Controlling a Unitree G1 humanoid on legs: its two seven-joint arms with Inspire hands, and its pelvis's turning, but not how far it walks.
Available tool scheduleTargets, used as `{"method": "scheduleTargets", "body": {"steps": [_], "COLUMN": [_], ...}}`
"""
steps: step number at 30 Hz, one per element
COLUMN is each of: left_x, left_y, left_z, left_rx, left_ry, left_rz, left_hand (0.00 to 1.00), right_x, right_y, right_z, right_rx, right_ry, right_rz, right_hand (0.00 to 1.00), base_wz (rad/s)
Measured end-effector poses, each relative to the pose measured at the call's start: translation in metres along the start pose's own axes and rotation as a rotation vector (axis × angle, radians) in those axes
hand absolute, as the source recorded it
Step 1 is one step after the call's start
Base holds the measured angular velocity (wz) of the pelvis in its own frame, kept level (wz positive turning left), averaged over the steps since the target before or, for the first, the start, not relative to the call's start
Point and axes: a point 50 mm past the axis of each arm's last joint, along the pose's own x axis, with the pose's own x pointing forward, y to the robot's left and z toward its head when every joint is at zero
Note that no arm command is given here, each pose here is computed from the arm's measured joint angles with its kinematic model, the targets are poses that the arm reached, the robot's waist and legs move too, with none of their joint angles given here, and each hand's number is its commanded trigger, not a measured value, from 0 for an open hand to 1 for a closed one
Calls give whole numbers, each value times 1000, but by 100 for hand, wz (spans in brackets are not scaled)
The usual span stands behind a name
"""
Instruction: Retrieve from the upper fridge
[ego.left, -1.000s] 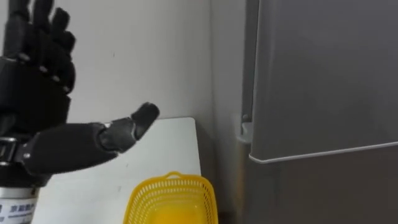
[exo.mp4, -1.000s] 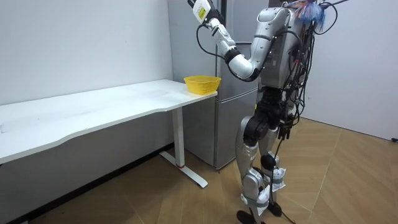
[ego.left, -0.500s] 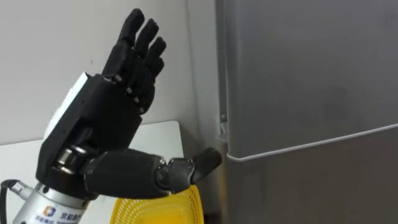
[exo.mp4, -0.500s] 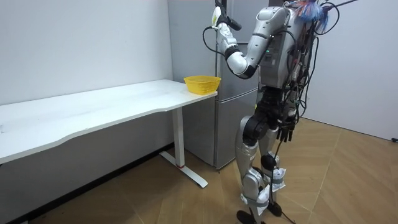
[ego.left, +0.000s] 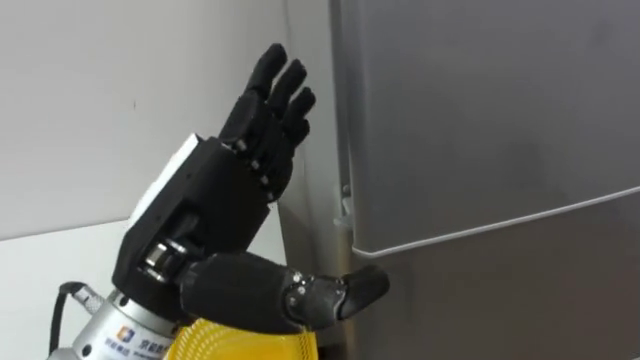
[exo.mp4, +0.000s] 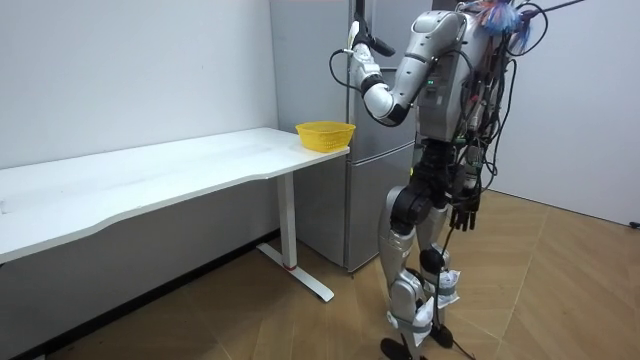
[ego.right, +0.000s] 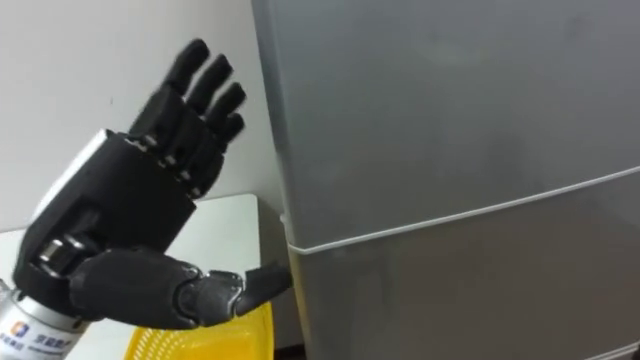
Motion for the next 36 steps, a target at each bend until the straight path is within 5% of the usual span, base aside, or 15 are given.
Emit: {"method": "scheduleTargets", "body": {"steps": [18, 19, 20, 22, 29, 31, 32, 36], "left_x": [2, 2, 2, 2, 1, 1, 2, 2], "left_y": [-9, -9, -9, -9, -2, -2, -3, -5], "left_z": [-12, -12, -12, -12, -11, -10, -10, -9], "left_rx": [-77, -77, -77, -77, -70, -72, -73, -75], "left_ry": [37, 37, 37, 37, 34, 26, 26, 14], "left_rz": [-41, -41, -41, -40, 45, 58, 51, 26], "left_hand": [0, 6, 59, 100, 100, 71, 0, 0], "right_x": [0, 0, 0, 0, -1, -1, -1, -1], "right_y": [-4, -4, -4, -4, -7, -6, -6, -6], "right_z": [13, 12, 12, 13, 19, 19, 19, 19], "right_rx": [1, 2, -1, -10, -17, -8, -4, 4], "right_ry": [-9, -8, -6, -7, -24, -24, -26, -30], "right_rz": [-5, -5, -5, -6, -11, -9, -8, -8], "right_hand": [0, 0, 0, 0, 0, 0, 0, 0], "base_wz": [-2, 0, 0, 0, 0, 0, 0, 0]}}
